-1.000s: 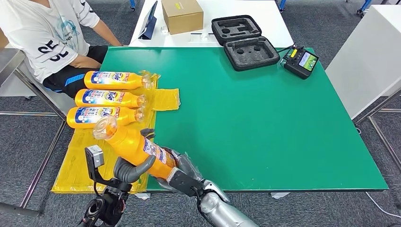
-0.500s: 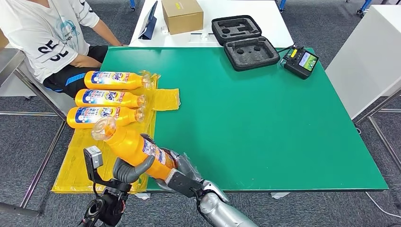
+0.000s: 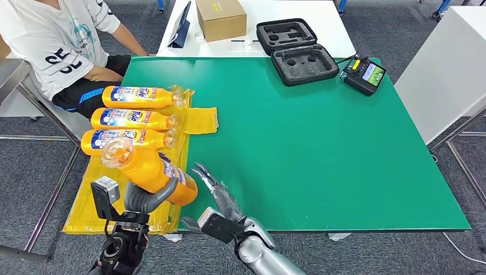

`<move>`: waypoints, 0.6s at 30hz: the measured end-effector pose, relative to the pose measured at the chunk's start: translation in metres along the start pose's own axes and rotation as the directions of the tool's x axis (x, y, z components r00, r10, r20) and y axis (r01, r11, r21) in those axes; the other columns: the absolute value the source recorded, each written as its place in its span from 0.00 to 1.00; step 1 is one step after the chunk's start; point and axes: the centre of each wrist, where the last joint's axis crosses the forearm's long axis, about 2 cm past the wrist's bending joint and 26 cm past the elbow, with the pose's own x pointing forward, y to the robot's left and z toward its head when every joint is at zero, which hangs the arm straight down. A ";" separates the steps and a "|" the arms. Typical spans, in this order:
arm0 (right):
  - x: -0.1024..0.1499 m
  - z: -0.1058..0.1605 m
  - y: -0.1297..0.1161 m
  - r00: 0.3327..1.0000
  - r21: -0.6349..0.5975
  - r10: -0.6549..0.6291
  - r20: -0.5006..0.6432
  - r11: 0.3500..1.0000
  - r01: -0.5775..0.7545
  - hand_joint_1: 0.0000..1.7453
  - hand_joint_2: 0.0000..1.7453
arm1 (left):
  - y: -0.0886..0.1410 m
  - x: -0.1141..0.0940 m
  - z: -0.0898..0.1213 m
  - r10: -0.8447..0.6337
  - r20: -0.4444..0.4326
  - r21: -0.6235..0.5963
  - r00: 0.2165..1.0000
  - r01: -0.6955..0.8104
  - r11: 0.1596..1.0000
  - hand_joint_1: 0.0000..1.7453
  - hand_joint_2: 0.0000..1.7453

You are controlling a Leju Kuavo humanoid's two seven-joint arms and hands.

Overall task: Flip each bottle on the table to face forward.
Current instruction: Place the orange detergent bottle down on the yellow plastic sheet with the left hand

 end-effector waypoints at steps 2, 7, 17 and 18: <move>0.005 -0.002 -0.003 1.000 -0.015 -0.005 0.027 1.000 0.005 0.00 0.00 | 0.003 0.001 -0.001 -0.014 0.009 0.011 1.000 0.014 1.000 1.00 1.00; 0.023 -0.008 -0.012 0.992 -0.089 -0.045 0.117 0.994 0.056 0.00 0.00 | 0.015 0.003 -0.001 -0.084 0.048 0.065 0.995 0.081 0.995 1.00 1.00; 0.077 -0.016 -0.040 0.954 -0.430 0.025 0.298 0.896 0.111 0.00 1.00 | 0.060 0.024 -0.014 -0.778 0.195 0.078 0.598 0.781 0.620 1.00 1.00; 0.080 -0.016 -0.042 0.952 -0.447 0.039 0.305 0.888 0.107 0.00 1.00 | 0.065 0.027 -0.018 -0.856 0.219 0.059 0.468 0.869 0.490 1.00 1.00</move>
